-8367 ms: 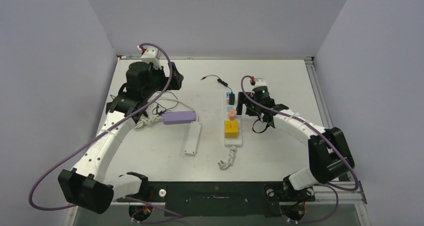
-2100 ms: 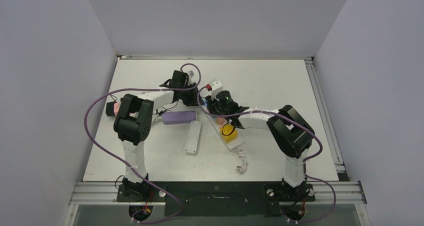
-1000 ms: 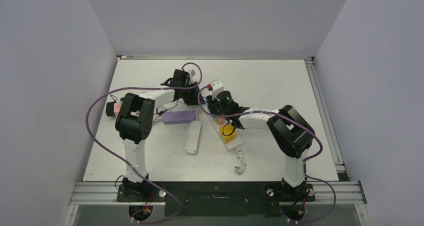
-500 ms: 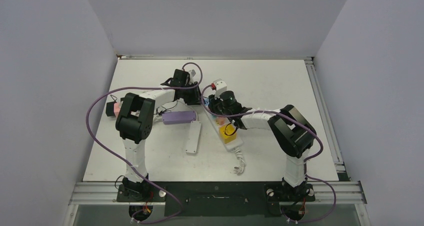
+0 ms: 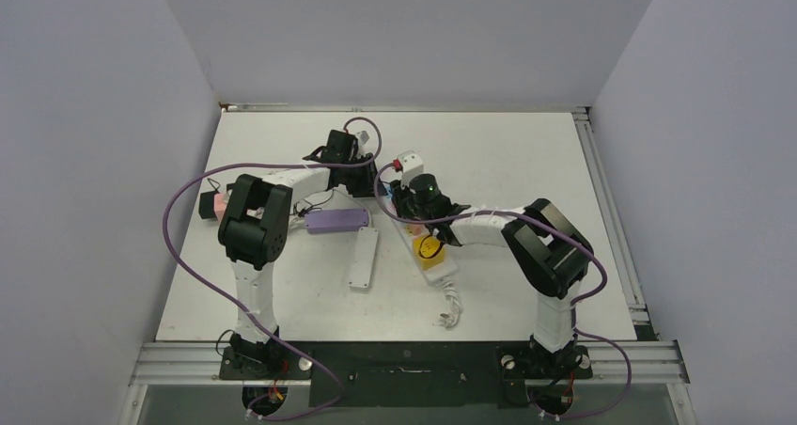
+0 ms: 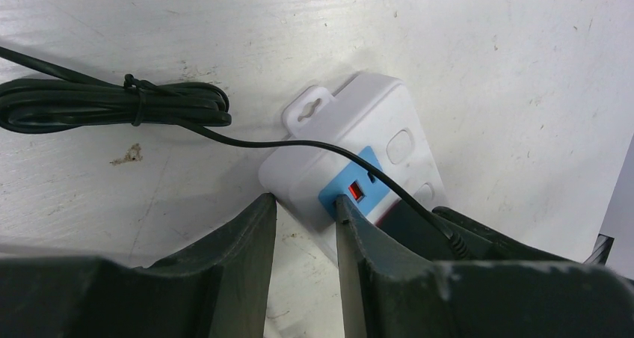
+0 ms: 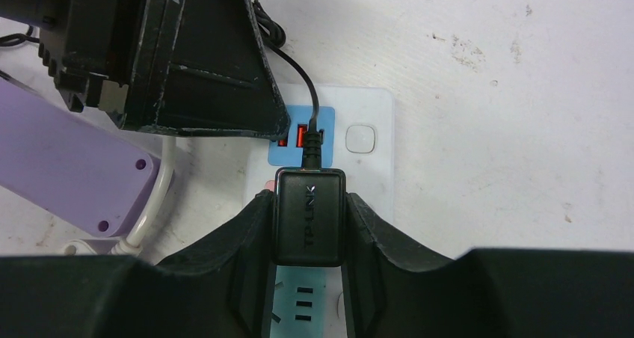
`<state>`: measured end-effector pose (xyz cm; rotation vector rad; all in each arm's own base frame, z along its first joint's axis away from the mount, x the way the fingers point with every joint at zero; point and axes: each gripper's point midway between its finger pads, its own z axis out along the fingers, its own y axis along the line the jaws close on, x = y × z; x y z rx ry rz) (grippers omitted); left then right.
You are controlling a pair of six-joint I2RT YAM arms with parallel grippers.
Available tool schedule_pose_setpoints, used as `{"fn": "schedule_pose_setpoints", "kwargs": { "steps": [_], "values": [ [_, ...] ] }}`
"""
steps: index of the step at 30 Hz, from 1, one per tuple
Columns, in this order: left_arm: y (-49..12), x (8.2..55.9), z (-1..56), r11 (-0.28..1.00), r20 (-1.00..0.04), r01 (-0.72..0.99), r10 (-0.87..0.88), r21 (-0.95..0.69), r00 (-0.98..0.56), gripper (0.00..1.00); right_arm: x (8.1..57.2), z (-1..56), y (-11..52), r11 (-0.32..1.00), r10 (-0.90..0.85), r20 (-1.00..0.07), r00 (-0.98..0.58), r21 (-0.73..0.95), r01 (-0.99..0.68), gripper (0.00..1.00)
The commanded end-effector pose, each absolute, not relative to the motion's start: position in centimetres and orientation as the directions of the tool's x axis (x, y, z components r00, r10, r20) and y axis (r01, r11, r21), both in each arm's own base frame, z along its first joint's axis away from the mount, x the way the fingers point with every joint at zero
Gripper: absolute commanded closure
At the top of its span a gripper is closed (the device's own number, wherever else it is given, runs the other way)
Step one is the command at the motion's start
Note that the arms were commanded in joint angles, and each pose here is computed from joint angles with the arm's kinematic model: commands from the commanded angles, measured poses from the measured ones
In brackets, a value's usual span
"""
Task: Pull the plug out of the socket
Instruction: Remove the plug from the socket.
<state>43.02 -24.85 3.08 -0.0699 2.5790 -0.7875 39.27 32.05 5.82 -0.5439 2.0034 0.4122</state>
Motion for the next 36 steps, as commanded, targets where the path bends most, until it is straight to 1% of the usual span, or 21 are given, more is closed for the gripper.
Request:
{"fn": "schedule_pose_setpoints", "kwargs": {
  "steps": [1,3,8,12,17,21,25,30,36],
  "values": [
    [-21.3,39.7,-4.3,0.937,-0.288,0.01,-0.097,-0.349,-0.953,0.71,37.3,5.8,32.7,0.824,-0.309,-0.866,-0.393,-0.037,-0.566,0.95],
    [-21.3,39.7,-4.4,0.937,-0.287,0.009,-0.097,-0.348,-0.953,0.71,37.3,6.0,32.6,0.833,-0.316,-0.869,-0.38,-0.062,-0.551,0.95],
    [-21.3,39.7,-4.2,0.936,-0.289,0.011,-0.097,-0.351,-0.952,0.71,37.3,6.3,32.5,0.838,-0.293,-0.876,-0.384,-0.042,-0.543,0.95],
    [-21.3,39.7,-4.3,0.937,-0.289,0.011,-0.096,-0.349,-0.953,0.71,37.5,6.5,32.5,0.833,-0.248,-0.88,-0.406,0.021,-0.553,0.95],
    [-21.2,39.7,-4.3,0.938,-0.29,0.012,-0.095,-0.345,-0.952,0.71,38.1,7.0,31.5,0.831,-0.144,-0.885,-0.442,0.134,-0.539,0.95],
    [-21.2,39.7,-4.3,0.938,-0.289,0.012,-0.095,-0.346,-0.953,0.71,38.5,7.2,30.8,0.828,-0.108,-0.882,-0.458,0.175,-0.532,0.95],
    [-21.3,39.7,-4.4,0.938,-0.287,0.012,-0.094,-0.347,-0.953,0.71,38.5,6.9,30.9,0.839,-0.147,-0.883,-0.446,0.128,-0.529,0.95],
    [-21.3,39.6,-4.4,0.937,-0.284,0.012,-0.093,-0.348,-0.954,0.7,37.9,7.0,31.1,0.873,-0.278,-0.887,-0.37,-0.072,-0.483,0.95],
    [-21.3,39.6,-4.4,0.937,-0.283,0.012,-0.093,-0.349,-0.955,0.7,37.7,6.9,31.4,0.873,-0.308,-0.881,-0.359,-0.111,-0.476,0.95]
  ]
}}
